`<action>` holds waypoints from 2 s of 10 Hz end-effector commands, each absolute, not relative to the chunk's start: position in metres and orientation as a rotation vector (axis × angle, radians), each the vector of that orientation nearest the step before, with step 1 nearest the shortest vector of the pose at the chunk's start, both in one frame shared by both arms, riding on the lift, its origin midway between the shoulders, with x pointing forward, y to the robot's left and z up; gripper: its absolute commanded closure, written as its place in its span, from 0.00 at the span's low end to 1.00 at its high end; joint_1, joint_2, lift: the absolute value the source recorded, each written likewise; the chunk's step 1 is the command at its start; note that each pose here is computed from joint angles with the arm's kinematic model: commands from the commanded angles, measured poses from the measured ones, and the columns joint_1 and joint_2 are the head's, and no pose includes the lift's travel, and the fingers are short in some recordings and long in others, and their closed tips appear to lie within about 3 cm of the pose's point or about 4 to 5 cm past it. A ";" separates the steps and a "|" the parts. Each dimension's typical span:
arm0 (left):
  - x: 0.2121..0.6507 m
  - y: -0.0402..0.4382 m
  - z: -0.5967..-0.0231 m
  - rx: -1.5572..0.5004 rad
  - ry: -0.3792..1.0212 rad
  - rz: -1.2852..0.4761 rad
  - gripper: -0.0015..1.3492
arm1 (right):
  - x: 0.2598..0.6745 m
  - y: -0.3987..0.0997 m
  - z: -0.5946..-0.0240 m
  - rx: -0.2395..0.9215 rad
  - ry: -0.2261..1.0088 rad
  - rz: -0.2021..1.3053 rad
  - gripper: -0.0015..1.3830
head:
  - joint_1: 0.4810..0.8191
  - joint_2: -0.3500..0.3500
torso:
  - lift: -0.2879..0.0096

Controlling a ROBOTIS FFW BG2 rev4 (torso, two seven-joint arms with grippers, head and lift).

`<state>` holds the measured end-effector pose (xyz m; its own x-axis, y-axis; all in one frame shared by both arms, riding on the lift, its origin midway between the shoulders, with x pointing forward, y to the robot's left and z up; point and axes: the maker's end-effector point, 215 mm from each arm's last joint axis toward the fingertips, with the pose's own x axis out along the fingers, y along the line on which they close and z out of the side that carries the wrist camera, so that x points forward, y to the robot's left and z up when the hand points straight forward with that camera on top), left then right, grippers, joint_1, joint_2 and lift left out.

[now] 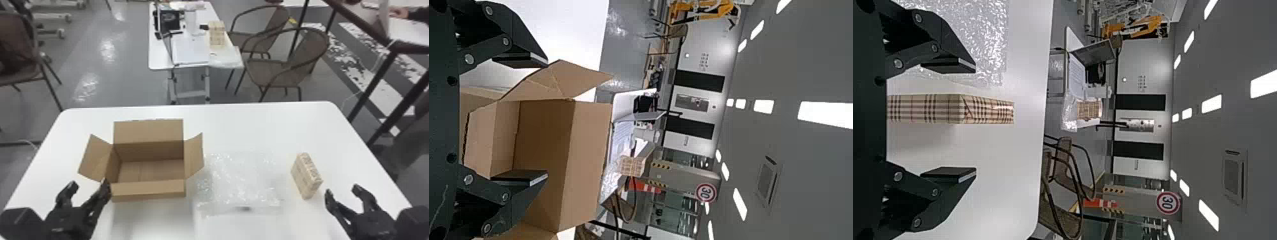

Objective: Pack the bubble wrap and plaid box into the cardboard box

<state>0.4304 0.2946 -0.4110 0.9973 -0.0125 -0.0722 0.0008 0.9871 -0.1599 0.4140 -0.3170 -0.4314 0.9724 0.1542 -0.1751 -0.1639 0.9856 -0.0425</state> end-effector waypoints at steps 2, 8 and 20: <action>0.430 0.295 -0.412 -0.163 0.077 -0.007 0.35 | 0.414 -0.316 -0.432 -0.055 0.174 0.163 0.38 | 0.63 0.46 | 0.82; 0.440 0.292 -0.409 -0.178 0.076 -0.014 0.35 | 0.413 -0.314 -0.439 -0.039 0.190 0.171 0.38 | 0.63 0.45 | 0.82; 0.486 0.327 -0.431 -0.273 0.164 -0.007 0.37 | 0.421 -0.306 -0.445 -0.021 0.209 0.196 0.37 | 0.63 0.54 | 0.82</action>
